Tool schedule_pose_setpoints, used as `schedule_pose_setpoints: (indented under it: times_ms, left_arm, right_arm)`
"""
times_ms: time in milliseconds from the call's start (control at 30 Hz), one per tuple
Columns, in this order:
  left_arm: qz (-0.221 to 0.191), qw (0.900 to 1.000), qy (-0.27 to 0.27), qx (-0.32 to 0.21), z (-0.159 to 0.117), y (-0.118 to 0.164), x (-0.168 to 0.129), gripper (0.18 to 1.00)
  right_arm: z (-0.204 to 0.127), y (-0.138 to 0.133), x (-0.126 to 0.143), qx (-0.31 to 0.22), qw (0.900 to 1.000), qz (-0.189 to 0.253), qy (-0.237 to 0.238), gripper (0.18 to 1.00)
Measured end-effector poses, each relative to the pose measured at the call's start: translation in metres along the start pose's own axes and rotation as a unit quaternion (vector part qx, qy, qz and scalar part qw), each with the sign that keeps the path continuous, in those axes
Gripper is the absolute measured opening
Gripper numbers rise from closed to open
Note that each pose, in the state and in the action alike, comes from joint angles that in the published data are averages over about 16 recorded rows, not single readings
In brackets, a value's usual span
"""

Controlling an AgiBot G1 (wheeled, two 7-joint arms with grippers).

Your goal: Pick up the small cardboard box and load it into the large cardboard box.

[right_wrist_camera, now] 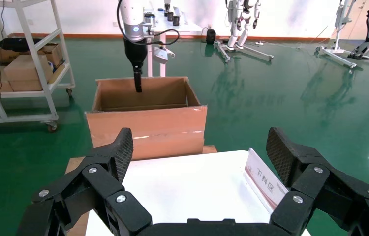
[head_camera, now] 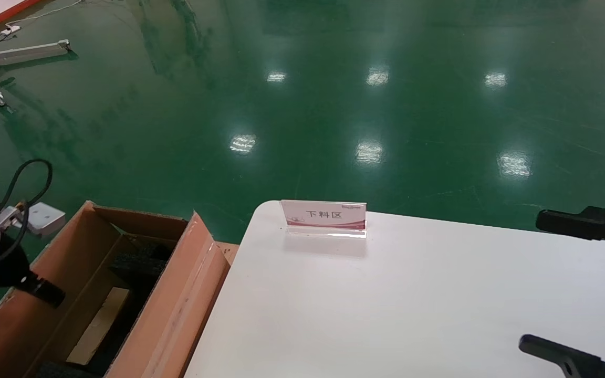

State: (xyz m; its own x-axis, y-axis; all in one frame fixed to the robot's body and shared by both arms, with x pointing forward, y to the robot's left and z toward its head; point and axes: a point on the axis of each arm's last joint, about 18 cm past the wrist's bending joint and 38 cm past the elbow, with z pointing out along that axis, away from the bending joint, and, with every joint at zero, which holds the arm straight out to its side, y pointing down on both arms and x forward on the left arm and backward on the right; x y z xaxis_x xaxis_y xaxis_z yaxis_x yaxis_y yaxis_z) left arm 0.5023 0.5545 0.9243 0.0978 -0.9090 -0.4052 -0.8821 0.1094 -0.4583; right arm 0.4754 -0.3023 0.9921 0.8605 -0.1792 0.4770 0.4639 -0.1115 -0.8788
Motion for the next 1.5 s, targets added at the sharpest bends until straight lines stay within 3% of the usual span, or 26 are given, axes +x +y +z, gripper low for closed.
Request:
schedule_pose_setpoints:
  times_ms: [233,433,600,767,933,1100,1233,1500]
  left_arm:
    - [0.052,0.9965,0.022,0.062,-0.021,-0.019,0.008,0.902]
    - [0.107,0.9831,0.06,0.136,-0.042,-0.026,0.016,0.963]
    - [0.148,0.9631,0.099,0.202,-0.057,-0.024,0.023,0.979]
    - [0.178,0.9367,0.143,0.265,-0.068,-0.016,0.031,0.996]
    - [0.196,0.91,0.179,0.319,-0.077,-0.006,0.038,0.996]
    - [0.206,0.8917,0.197,0.352,-0.083,-0.001,0.043,0.996]
    - [0.212,0.8846,0.202,0.363,-0.087,-0.001,0.044,0.996]
    - [0.228,0.8824,0.196,0.362,-0.094,-0.008,0.046,0.996]
  right_arm:
    - [0.0,0.0,0.0,0.0,1.0,0.0,0.0,0.995]
    - [0.0,0.0,0.0,0.0,1.0,0.0,0.0,0.995]
    - [0.0,0.0,0.0,0.0,1.0,0.0,0.0,0.995]
    - [0.0,0.0,0.0,0.0,1.0,0.0,0.0,0.995]
    - [0.0,0.0,0.0,0.0,1.0,0.0,0.0,0.995]
    - [0.0,0.0,0.0,0.0,1.0,0.0,0.0,0.995]
    - [0.0,0.0,0.0,0.0,1.0,0.0,0.0,0.995]
    - [0.0,0.0,0.0,0.0,1.0,0.0,0.0,0.995]
